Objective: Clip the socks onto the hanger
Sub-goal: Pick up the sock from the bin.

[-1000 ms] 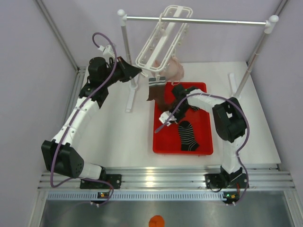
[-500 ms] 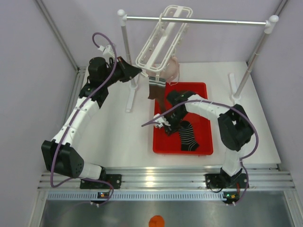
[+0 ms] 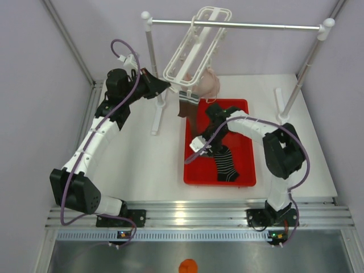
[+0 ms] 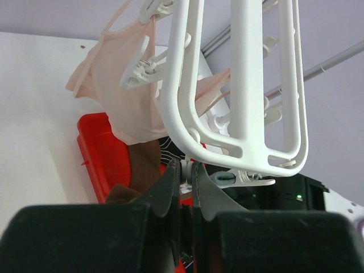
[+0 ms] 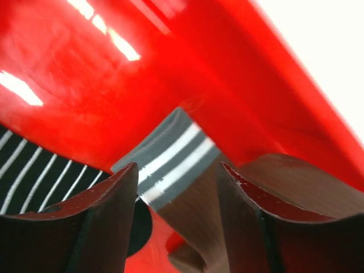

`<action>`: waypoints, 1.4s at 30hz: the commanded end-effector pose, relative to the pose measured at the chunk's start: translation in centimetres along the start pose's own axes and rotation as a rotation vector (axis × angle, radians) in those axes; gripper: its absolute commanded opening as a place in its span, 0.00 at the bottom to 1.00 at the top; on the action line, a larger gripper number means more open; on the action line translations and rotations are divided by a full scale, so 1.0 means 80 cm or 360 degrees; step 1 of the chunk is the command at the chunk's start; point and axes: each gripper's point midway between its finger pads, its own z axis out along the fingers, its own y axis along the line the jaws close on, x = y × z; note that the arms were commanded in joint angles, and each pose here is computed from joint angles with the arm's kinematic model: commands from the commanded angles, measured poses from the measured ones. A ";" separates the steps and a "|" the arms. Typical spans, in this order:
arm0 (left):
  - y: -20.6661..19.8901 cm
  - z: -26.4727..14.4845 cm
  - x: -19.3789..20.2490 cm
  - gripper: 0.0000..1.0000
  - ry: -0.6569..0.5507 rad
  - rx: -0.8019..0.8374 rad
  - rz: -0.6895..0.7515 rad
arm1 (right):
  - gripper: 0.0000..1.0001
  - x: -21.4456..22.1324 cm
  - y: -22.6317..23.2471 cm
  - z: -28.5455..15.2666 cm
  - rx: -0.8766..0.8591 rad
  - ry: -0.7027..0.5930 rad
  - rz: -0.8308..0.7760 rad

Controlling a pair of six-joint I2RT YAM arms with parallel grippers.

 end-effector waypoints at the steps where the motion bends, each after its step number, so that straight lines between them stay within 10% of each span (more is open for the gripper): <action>1: -0.001 0.000 0.002 0.00 0.0019 0.0028 -0.0006 | 0.58 0.028 -0.011 0.017 -0.0072 0.0103 -0.0130; 7: 0.000 0.002 0.000 0.00 0.0019 0.0024 -0.0010 | 0.67 0.059 0.020 0.044 -0.0291 0.0183 0.0069; 17: 0.005 0.005 0.003 0.00 0.0026 0.0016 -0.0026 | 0.00 0.038 0.029 0.048 -0.0381 0.0154 0.0163; 42: -0.003 0.004 0.003 0.00 -0.0004 0.0091 -0.0039 | 0.00 -0.250 -0.157 -0.198 0.0982 -0.1273 0.1349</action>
